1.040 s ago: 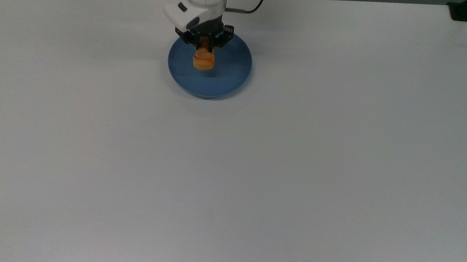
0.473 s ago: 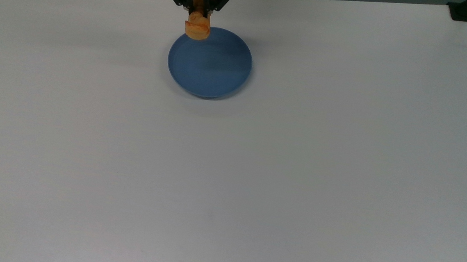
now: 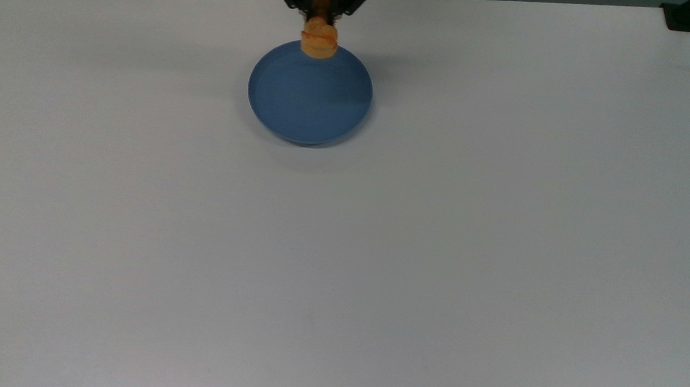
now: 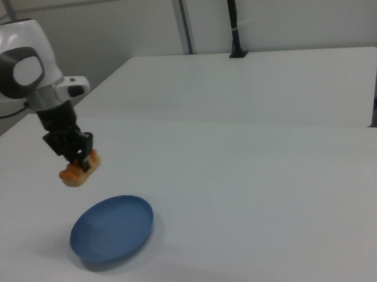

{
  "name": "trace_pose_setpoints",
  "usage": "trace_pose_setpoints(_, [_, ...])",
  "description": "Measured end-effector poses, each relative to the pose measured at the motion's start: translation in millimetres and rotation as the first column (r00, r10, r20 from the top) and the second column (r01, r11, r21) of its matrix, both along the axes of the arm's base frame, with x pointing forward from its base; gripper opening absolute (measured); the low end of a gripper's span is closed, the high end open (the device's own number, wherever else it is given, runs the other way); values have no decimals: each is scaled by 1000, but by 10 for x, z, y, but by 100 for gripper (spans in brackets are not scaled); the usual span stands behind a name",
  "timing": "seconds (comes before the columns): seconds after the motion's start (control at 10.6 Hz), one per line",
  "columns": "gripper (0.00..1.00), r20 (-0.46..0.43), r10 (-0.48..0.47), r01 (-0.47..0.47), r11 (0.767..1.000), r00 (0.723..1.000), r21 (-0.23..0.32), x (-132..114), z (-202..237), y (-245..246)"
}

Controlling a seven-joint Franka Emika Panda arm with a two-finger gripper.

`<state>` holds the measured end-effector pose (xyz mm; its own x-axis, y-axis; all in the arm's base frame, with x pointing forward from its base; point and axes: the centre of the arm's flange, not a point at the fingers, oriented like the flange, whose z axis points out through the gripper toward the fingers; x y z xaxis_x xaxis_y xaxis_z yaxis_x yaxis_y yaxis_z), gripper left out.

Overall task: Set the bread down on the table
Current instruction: 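Carry the bread roll beside the plate and lower it to the table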

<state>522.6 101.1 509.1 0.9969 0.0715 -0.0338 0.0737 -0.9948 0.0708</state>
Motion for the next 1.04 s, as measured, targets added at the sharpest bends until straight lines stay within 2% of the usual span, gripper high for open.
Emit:
trace_pose_setpoints(0.28, [30,35,9,-9,1000,999,-3,-233,-280,839])
trace_pose_setpoints(0.47, [30,32,21,-21,1000,999,-9,-432,-550,1194])
trace_pose_setpoints(0.76, [30,48,39,-39,999,998,2,-669,-1001,1501])
trace_pose_setpoints(1.04, [30,5,45,-45,999,999,9,-697,-1439,1546])
